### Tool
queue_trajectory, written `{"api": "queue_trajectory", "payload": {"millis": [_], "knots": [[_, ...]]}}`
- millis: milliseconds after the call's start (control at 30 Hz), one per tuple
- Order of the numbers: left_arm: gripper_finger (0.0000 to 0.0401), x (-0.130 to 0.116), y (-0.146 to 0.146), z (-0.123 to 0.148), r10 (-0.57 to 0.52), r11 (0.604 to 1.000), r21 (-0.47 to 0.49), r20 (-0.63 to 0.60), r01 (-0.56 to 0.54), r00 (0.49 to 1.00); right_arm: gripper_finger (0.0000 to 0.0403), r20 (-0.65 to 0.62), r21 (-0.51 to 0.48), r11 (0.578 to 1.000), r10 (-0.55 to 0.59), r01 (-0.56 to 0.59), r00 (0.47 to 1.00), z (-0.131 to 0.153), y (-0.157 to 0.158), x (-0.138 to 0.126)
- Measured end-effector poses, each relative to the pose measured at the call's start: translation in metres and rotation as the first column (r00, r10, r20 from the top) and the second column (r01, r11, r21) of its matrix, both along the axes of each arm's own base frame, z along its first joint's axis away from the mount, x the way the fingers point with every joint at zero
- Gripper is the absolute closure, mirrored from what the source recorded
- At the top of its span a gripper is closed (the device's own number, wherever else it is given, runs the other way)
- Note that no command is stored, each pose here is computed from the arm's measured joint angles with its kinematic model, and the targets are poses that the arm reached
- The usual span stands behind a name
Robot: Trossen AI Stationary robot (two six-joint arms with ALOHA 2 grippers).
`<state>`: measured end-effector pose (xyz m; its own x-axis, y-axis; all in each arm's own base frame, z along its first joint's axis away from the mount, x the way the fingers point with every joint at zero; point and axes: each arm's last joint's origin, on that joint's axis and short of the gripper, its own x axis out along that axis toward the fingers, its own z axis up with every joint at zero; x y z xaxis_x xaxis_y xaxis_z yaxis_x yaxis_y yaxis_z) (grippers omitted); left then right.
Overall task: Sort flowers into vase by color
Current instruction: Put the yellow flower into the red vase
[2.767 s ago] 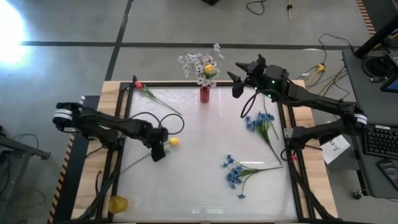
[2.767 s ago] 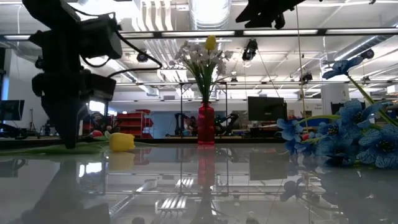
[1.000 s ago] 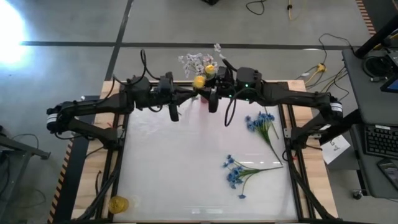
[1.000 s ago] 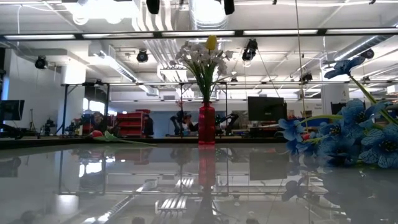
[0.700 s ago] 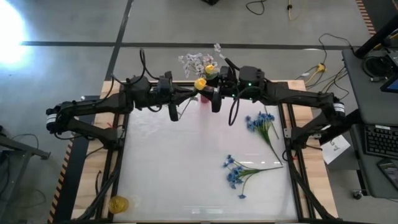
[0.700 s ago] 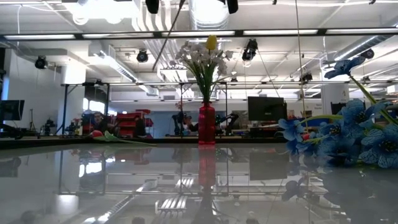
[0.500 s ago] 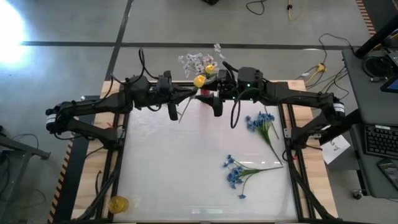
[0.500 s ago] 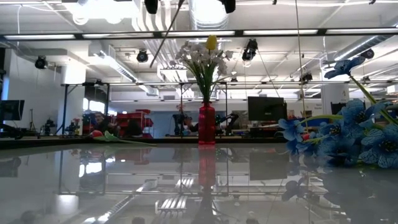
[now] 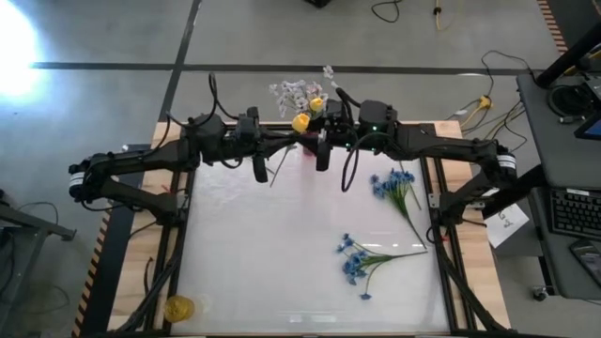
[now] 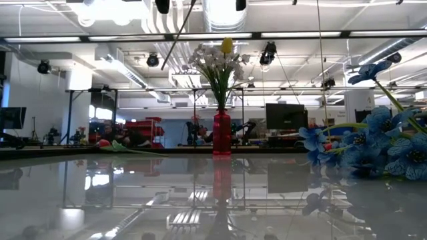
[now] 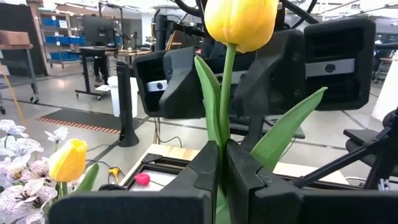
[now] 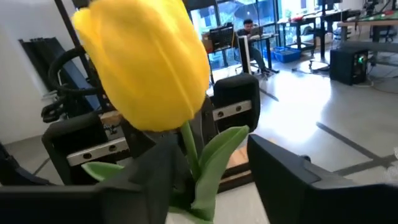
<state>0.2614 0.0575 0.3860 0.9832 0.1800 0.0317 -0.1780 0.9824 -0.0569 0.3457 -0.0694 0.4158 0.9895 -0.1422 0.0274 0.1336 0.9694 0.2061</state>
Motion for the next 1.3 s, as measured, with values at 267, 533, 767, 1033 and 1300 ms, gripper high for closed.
{"api": "queue_trajectory", "payload": {"millis": [267, 533, 767, 1033, 1300], "knots": [[0.0401, 0.001, 0.002, -0.002, 0.055, 0.998, 0.002, -0.008, -0.055, 0.998, 0.0377, -0.002, 0.007, 1.0, 0.005, -0.005, 1.0, -0.006, 0.001, 0.008], [0.0369, -0.013, 0.004, -0.003, 0.111, 0.994, 0.019, -0.094, -0.11, 0.989, 0.0389, -0.034, -0.039, 0.997, -0.063, 0.062, 0.997, -0.004, 0.001, 0.001], [0.0298, -0.043, 0.01, -0.005, 0.304, 0.953, 0.059, -0.239, -0.298, 0.922, 0.039, -0.016, -0.164, 0.935, -0.321, 0.314, 0.947, 0.015, -0.008, -0.023], [0.0258, -0.062, 0.009, 0.0, 0.324, 0.946, 0.072, -0.253, -0.317, 0.912, 0.039, 0.093, -0.254, 0.848, -0.458, 0.465, 0.884, 0.037, -0.02, -0.039], [0.0258, -0.058, 0.01, -0.002, 0.324, 0.946, 0.075, -0.261, -0.315, 0.909, 0.039, 0.151, -0.352, 0.791, -0.479, 0.499, 0.865, 0.077, -0.025, -0.044]]}}
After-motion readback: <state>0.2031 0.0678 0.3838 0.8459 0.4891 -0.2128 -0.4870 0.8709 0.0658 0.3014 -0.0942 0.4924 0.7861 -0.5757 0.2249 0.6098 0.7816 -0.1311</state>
